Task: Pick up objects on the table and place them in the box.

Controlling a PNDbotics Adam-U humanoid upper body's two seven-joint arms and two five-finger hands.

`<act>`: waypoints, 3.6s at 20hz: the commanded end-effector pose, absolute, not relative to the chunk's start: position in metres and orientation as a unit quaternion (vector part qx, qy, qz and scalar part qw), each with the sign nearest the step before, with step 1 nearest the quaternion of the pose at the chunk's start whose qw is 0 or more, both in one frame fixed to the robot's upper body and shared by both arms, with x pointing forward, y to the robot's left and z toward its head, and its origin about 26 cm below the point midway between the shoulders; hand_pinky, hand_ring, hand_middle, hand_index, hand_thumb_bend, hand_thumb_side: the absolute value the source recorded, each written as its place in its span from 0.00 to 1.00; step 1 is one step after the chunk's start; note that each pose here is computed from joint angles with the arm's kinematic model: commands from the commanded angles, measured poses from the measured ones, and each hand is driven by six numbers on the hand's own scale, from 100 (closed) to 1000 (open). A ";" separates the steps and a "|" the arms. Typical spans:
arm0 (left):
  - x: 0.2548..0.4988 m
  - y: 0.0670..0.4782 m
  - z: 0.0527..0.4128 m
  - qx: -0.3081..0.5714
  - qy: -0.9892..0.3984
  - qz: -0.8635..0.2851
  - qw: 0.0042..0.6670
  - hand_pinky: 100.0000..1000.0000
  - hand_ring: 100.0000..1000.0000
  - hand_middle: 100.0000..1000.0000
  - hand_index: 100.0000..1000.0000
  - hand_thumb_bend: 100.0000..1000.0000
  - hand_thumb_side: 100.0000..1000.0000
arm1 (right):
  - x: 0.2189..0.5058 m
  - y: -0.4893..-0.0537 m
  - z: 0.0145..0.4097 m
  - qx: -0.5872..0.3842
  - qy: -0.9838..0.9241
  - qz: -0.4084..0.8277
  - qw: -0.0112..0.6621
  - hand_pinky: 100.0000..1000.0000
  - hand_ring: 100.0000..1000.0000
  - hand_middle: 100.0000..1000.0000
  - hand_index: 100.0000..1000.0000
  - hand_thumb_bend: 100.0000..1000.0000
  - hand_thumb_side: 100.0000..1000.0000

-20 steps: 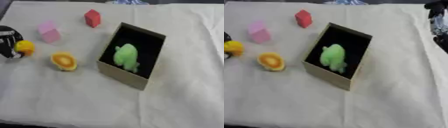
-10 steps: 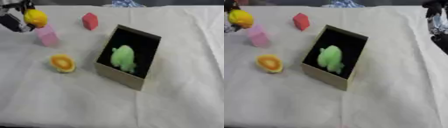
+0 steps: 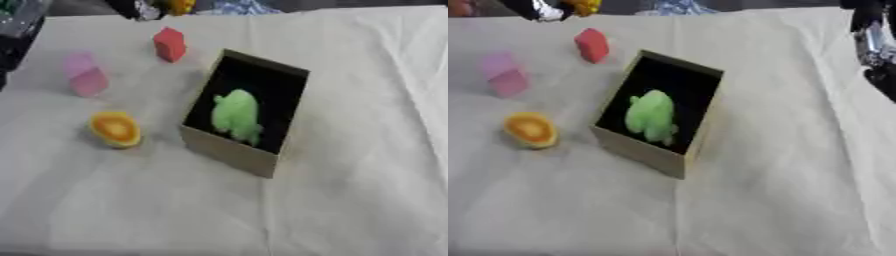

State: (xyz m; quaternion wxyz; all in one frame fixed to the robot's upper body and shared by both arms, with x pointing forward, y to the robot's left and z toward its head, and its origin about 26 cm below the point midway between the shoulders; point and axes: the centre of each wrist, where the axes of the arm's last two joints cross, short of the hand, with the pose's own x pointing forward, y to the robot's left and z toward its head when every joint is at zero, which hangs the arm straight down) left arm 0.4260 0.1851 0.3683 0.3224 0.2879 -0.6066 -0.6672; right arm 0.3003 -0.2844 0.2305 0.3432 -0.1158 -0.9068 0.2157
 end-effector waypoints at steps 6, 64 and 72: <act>0.454 0.144 0.347 0.241 -0.607 -0.672 0.350 0.67 0.59 0.51 0.65 0.16 0.15 | 0.300 -0.281 0.246 -0.107 -0.918 0.212 0.319 1.00 0.74 0.74 0.82 0.00 0.47; 0.329 0.282 0.303 0.251 -0.492 -0.734 0.395 0.75 0.73 0.69 0.82 0.53 0.29 | 0.300 -0.284 0.243 -0.110 -0.924 0.175 0.321 1.00 0.73 0.73 0.82 0.00 0.47; 0.334 0.283 0.278 0.248 -0.446 -0.741 0.437 0.77 0.76 0.74 0.84 0.55 0.23 | 0.300 -0.282 0.242 -0.103 -0.925 0.172 0.322 1.00 0.73 0.73 0.82 0.00 0.47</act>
